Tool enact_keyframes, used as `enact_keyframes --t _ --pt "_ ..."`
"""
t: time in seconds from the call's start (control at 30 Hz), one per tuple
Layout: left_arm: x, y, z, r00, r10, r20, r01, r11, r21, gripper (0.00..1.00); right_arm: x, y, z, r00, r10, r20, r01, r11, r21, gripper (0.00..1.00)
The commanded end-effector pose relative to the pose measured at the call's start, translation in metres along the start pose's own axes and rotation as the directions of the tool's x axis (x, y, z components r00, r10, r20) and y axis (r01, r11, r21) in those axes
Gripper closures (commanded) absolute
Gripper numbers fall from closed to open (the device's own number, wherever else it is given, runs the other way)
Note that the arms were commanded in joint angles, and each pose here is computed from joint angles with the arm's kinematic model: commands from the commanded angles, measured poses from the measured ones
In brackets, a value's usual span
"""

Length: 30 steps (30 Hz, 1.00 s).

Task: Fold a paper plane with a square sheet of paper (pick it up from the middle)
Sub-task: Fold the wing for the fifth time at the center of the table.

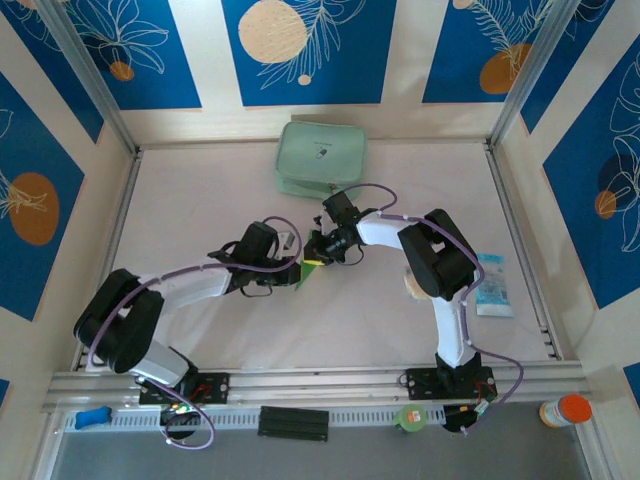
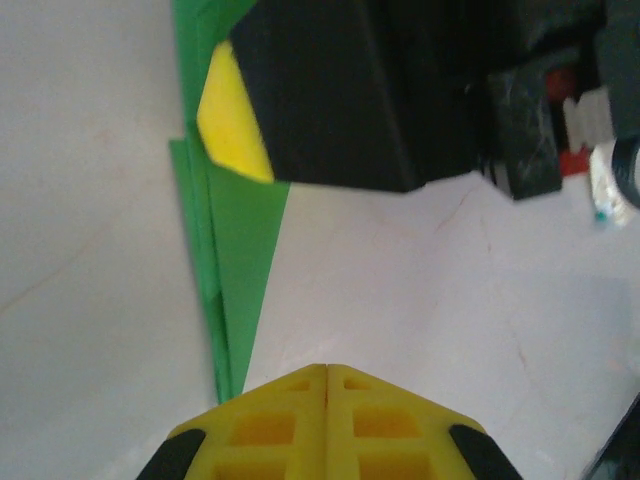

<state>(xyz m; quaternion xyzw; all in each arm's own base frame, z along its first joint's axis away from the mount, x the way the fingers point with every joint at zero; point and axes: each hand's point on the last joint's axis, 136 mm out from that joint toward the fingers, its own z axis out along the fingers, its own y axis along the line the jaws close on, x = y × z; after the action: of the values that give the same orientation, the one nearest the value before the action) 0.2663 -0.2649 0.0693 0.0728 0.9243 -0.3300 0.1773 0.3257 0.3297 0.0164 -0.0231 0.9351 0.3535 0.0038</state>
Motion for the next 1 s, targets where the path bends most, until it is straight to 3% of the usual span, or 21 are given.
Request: enact_keyframes --t 0.0,0.2,0.43,0.67,0.97 --pt "-0.004 0.006 0.014 0.997 -0.066 0.032 0.066 0.998 0.020 0.96 0.028 -0.026 0.012 0.993 0.094 -0.064 -0.089 0.993 0.076 0.85" --pt "-0.002 0.010 0.025 0.997 -0.081 0.021 0.080 0.997 0.023 0.97 0.030 -0.009 0.008 0.993 0.088 -0.072 -0.086 0.996 0.023 0.85" --pt "0.000 0.032 0.036 0.996 -0.087 0.023 0.088 0.994 -0.066 1.00 0.025 -0.002 -0.002 0.995 0.078 -0.061 -0.078 0.997 0.003 0.85" --pt "0.014 0.048 0.040 0.995 -0.101 -0.011 0.099 0.987 -0.124 1.00 0.002 0.014 -0.031 0.999 0.028 0.019 -0.027 0.998 -0.057 0.84" --pt "0.019 0.052 0.040 0.993 -0.115 -0.024 0.110 0.984 -0.137 1.00 -0.019 -0.003 -0.045 0.994 -0.041 0.104 0.038 0.999 0.034 0.83"
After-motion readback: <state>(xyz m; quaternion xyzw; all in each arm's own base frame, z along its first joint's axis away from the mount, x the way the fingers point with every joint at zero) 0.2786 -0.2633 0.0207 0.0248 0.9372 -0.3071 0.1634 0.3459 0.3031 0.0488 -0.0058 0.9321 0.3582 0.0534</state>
